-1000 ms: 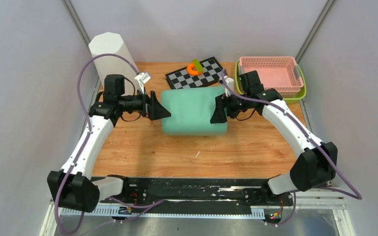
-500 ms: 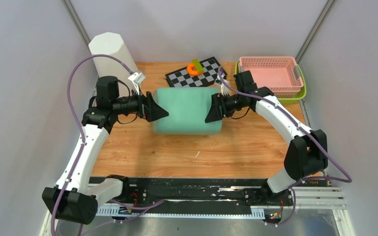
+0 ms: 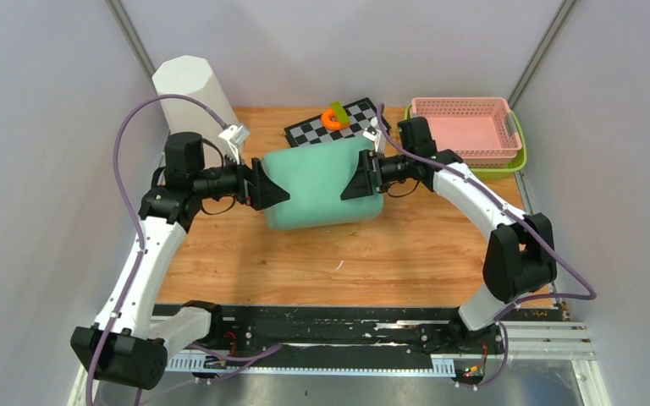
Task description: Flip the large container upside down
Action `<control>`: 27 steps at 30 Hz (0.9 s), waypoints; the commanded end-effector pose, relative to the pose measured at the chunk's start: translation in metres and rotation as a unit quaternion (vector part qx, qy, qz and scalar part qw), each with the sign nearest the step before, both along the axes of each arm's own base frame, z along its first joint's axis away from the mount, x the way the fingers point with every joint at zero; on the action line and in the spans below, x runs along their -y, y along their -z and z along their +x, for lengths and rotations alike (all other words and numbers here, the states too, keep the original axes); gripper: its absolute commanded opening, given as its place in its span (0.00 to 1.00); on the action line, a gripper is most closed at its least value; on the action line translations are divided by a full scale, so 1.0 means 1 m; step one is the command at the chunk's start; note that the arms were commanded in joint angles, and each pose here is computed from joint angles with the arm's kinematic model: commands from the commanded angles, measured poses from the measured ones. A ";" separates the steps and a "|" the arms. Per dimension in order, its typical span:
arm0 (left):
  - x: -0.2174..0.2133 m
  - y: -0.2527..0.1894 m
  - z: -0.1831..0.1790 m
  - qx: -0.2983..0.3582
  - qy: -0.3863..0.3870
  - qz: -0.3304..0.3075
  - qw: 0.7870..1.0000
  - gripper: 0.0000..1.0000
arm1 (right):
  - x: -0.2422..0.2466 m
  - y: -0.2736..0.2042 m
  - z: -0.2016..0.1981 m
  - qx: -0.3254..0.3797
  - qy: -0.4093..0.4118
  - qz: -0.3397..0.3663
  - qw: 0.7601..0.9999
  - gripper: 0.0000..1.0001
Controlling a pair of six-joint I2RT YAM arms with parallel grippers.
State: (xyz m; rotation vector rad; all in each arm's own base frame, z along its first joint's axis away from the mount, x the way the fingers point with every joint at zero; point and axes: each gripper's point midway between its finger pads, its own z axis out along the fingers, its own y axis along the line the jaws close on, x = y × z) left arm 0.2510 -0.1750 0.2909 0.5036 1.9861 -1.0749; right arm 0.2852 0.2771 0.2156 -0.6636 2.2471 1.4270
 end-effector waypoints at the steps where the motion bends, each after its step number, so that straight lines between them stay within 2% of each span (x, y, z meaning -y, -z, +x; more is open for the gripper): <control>1: 0.015 -0.037 -0.011 0.058 0.047 -0.029 0.997 1.00 | -0.027 -0.021 -0.025 -0.006 -0.085 0.081 0.993 0.73; 13: 0.012 -0.059 -0.009 0.075 0.026 -0.033 0.996 1.00 | -0.036 -0.017 -0.026 -0.025 -0.092 0.091 0.991 0.77; 27: -0.005 -0.050 -0.003 0.071 -0.028 0.014 0.997 1.00 | -0.061 0.000 -0.021 -0.066 -0.112 0.112 0.985 0.80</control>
